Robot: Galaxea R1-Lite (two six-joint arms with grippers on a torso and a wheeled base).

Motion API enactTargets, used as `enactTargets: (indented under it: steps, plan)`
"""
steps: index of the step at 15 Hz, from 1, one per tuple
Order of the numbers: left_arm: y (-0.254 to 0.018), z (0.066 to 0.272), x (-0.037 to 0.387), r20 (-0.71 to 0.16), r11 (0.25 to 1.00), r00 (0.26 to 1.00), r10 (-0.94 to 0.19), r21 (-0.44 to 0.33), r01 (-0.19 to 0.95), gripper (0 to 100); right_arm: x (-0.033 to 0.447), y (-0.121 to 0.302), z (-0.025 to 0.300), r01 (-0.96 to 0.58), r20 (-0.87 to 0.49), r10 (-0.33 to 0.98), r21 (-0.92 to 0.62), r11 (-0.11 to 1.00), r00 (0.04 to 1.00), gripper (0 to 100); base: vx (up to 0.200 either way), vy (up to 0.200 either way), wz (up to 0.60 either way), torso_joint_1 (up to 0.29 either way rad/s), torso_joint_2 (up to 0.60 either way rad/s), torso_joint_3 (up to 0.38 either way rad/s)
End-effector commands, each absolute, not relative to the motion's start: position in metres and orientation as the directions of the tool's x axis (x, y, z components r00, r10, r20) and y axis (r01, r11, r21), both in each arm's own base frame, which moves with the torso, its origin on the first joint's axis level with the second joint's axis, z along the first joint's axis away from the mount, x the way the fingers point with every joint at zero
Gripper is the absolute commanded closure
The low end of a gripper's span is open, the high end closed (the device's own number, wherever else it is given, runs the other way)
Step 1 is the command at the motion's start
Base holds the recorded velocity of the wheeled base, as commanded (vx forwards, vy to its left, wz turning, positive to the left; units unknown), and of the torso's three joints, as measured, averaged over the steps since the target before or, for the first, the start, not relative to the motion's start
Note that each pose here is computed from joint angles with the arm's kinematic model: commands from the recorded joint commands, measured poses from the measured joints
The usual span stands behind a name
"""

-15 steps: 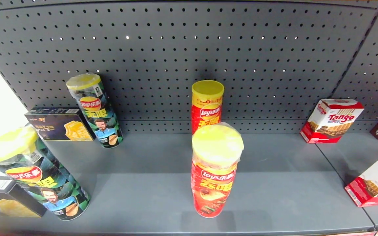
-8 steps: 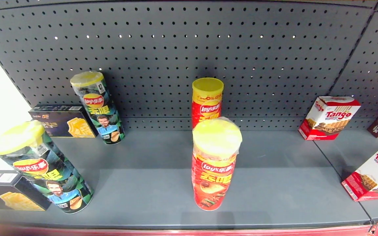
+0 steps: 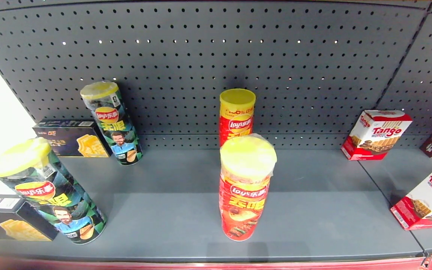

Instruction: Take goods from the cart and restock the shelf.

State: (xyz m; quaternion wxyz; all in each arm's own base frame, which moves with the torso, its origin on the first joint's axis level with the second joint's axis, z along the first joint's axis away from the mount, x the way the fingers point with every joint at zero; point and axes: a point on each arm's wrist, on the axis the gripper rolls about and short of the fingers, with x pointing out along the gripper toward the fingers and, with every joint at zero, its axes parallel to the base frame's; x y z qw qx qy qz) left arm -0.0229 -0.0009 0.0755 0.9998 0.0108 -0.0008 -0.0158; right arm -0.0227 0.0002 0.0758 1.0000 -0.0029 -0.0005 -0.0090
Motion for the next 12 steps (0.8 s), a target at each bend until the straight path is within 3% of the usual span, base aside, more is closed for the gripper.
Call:
enactTargets:
  steps: [1, 12]
  plan:
    - [-0.0009, 0.0755, -0.0228, 0.0, 0.999, 0.999, -0.032, 0.021, 0.032, 0, -0.0226, 0.0002, 0.0759, 0.018, 0.0, -0.018, -0.006, 1.0, 1.0, 0, 0.0, 0.0, 0.0, 0.0, 0.0, 0.0]
    - [-0.0009, 0.0755, -0.0228, 0.0, 0.999, 0.999, -0.032, 0.021, 0.032, 0, -0.0226, 0.0002, 0.0759, 0.018, 0.0, -0.018, -0.006, 1.0, 1.0, 0, 0.0, 0.0, 0.0, 0.0, 0.0, 0.0]
